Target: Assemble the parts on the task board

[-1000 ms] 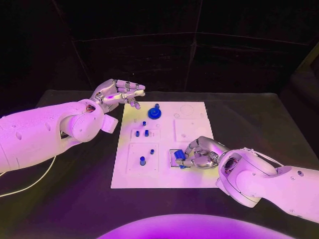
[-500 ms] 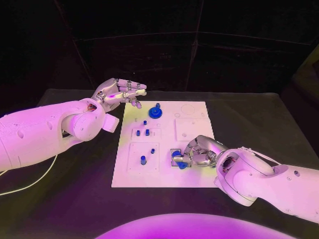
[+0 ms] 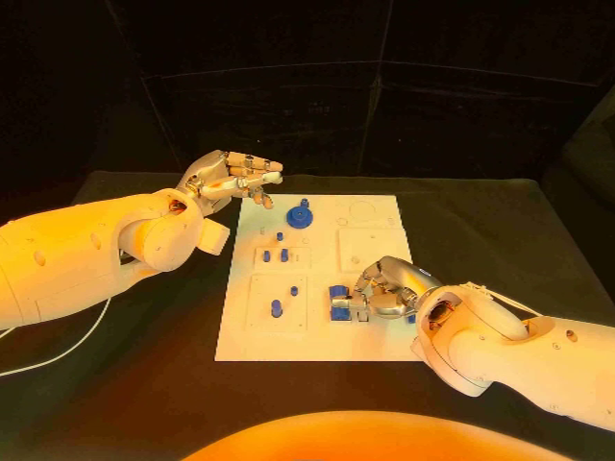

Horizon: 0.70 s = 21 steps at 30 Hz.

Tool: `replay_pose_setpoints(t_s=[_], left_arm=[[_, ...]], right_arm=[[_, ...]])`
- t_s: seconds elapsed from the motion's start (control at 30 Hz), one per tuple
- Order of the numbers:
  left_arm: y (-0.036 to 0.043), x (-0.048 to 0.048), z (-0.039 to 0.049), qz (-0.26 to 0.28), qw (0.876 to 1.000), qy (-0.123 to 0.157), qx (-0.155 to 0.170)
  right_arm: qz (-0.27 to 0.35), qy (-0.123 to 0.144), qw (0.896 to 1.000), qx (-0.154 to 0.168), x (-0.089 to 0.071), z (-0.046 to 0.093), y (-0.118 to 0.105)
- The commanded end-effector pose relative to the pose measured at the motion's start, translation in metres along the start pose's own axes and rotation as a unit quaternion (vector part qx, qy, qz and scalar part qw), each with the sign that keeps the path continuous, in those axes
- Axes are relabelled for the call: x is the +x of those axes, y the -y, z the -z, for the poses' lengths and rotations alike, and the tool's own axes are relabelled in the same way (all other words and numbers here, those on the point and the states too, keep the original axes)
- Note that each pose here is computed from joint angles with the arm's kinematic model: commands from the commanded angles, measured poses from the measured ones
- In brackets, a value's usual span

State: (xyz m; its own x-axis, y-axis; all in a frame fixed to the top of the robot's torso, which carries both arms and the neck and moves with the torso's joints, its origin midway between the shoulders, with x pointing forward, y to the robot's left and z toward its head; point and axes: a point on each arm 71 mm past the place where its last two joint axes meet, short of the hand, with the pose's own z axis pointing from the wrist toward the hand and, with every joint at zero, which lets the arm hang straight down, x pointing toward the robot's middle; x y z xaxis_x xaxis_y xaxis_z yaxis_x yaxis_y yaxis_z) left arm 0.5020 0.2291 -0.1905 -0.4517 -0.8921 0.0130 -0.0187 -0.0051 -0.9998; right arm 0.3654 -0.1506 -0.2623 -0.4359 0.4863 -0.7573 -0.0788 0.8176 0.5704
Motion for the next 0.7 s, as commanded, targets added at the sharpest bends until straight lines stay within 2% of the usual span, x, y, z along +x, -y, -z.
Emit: replay_pose_setpoints(t_s=[0.03, 0.43, 0.7], left_arm=[[0.0014, 0.0010, -0.0002, 0.004, 1.000, -0.005, 0.003], [0.0015, 0.0003, 0.0004, 0.004, 1.000, -0.004, 0.003], [0.0016, -0.0003, 0.0009, 0.003, 1.000, -0.004, 0.003]], right_arm=[[-0.001, 0.013, 1.000, -0.017, -0.0025, 0.0014, -0.0037], [0.016, 0.004, 0.999, -0.031, -0.0015, 0.0030, -0.0056], [0.025, 0.011, 0.999, -0.030, -0.0025, 0.0006, -0.0041]])
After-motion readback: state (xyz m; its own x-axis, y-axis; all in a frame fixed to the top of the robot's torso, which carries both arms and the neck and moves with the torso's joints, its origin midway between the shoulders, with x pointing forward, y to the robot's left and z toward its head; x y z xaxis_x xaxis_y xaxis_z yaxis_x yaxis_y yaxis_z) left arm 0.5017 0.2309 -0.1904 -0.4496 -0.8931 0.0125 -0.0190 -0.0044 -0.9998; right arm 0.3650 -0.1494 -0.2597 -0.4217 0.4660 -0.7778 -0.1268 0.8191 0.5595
